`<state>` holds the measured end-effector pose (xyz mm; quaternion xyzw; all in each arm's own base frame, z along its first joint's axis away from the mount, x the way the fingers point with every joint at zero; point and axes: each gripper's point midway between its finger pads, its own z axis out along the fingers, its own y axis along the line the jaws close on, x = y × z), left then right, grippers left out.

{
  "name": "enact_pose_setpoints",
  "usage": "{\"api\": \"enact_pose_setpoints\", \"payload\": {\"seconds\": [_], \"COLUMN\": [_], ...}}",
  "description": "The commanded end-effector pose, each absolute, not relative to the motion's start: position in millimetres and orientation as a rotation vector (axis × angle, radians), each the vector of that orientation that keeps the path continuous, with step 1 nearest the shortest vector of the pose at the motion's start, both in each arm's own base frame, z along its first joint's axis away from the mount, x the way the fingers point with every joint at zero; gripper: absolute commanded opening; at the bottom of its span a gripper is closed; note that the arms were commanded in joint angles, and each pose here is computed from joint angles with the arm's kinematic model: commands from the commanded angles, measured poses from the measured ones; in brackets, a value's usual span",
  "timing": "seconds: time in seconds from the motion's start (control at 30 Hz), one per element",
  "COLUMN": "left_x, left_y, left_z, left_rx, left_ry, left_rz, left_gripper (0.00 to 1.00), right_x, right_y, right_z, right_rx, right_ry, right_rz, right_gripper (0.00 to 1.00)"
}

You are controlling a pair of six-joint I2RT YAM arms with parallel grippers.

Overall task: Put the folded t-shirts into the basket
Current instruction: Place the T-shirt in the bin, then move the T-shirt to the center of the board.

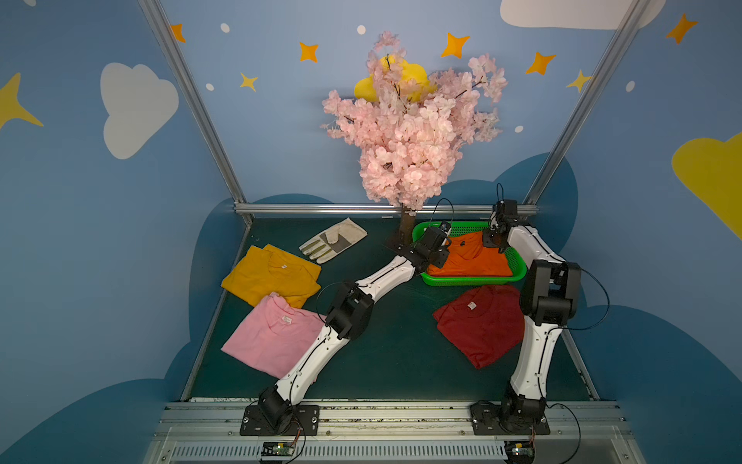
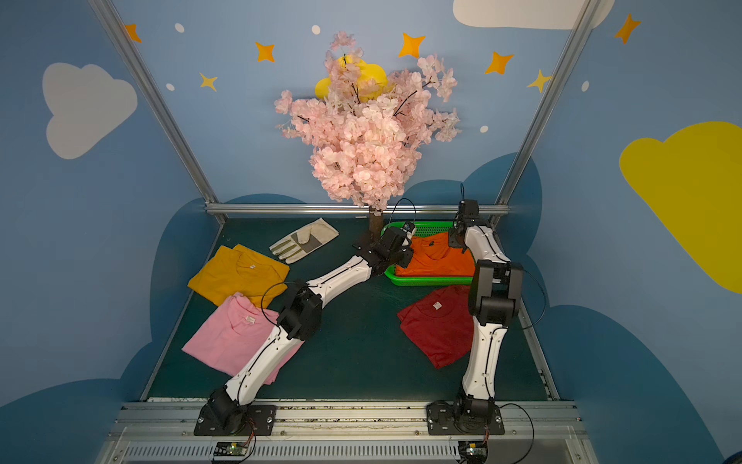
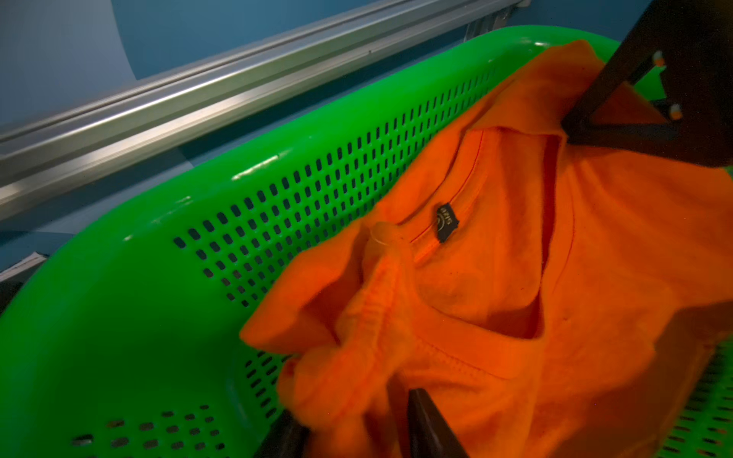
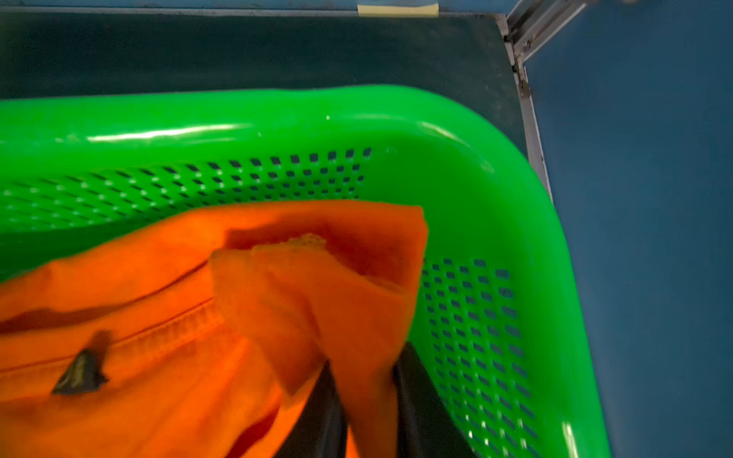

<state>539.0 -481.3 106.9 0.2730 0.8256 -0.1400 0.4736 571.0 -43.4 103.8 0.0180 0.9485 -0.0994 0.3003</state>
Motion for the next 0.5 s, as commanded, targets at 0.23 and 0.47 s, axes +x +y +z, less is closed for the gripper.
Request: {"api": "enact_pose_setpoints", "payload": {"seconds": [0.23, 0.47], "left_x": [540, 496], "left_y": [-472, -454], "left_z": [168, 193], "left_rx": [0.677, 0.711], "left_ry": [1.934, 2.04], "left_rz": [-0.286, -0.373], "left_gripper": [0.72, 0.79], "right_x": [570, 516], "right_y": [-44, -21], "right_z": [133, 160], "right_rx": [0.059, 0.039], "right_ry": [2.482, 2.538], "right_rz": [-0.417, -0.364], "right_gripper": [0.47, 0.53]}}
